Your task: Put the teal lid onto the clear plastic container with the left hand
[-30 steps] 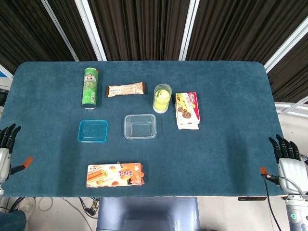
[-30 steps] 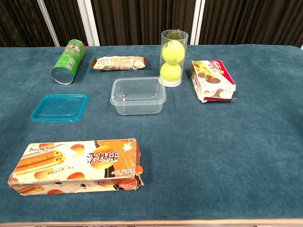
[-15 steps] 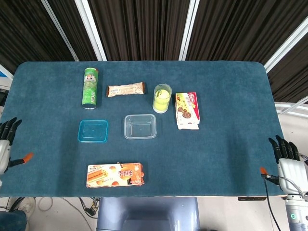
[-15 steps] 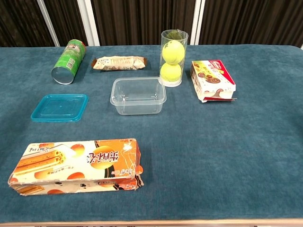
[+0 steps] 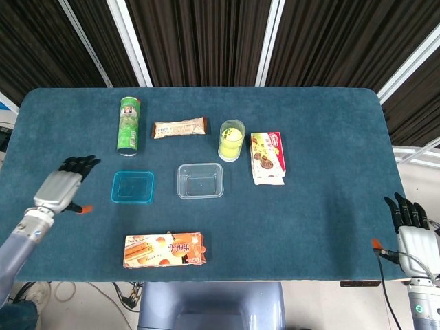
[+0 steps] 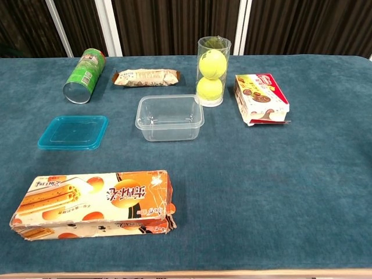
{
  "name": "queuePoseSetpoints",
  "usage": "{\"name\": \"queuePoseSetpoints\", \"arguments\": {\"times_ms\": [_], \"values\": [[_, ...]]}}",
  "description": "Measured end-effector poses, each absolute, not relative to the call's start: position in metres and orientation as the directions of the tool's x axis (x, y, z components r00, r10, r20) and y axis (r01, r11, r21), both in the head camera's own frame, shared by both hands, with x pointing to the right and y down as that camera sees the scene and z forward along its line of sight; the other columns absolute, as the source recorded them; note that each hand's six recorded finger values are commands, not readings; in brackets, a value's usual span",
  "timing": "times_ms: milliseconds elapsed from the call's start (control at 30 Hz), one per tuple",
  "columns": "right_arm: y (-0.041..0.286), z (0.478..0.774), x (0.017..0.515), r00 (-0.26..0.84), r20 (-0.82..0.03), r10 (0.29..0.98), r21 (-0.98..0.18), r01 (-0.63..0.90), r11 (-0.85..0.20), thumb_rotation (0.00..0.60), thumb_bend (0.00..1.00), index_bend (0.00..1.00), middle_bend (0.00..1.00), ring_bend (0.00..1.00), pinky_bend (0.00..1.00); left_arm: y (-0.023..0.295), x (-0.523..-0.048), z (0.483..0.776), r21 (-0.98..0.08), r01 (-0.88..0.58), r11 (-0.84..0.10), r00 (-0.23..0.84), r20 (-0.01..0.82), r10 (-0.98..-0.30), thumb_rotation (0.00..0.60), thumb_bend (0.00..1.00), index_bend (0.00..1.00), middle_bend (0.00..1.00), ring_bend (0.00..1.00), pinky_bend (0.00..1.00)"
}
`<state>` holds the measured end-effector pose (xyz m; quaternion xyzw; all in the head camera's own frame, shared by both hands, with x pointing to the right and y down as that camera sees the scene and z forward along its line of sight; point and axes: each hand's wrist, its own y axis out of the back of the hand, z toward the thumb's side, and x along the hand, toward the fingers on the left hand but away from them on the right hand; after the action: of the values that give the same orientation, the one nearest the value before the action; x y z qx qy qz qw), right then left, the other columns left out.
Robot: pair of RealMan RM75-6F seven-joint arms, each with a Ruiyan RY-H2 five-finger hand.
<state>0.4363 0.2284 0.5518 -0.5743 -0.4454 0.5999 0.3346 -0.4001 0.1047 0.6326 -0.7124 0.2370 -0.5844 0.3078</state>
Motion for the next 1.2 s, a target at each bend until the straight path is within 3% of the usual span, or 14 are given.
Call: {"name": "queuePoseSetpoints", "arguments": {"times_ms": [500, 1200], "values": [[0.229, 0.551, 0.439, -0.128, -0.389, 0.912, -0.920, 0.112, -0.376, 0.600, 0.29, 0.10, 0.00, 0.00, 0.00, 0.078, -0.365, 0.691, -0.664, 0.092, -0.742, 0.183, 0.744, -0.642, 0.600, 0.10, 0.00, 0.03, 0.00, 0.02], [0.229, 0.551, 0.441, -0.134, -0.391, 0.911, -0.918, 0.122, -0.377, 0.600, 0.29, 0.10, 0.00, 0.00, 0.00, 0.094, -0.350, 0.739, -0.605, 0.127, -0.786, 0.190, 0.793, -0.579, 0.600, 0.10, 0.00, 0.05, 0.00, 0.01]]}}
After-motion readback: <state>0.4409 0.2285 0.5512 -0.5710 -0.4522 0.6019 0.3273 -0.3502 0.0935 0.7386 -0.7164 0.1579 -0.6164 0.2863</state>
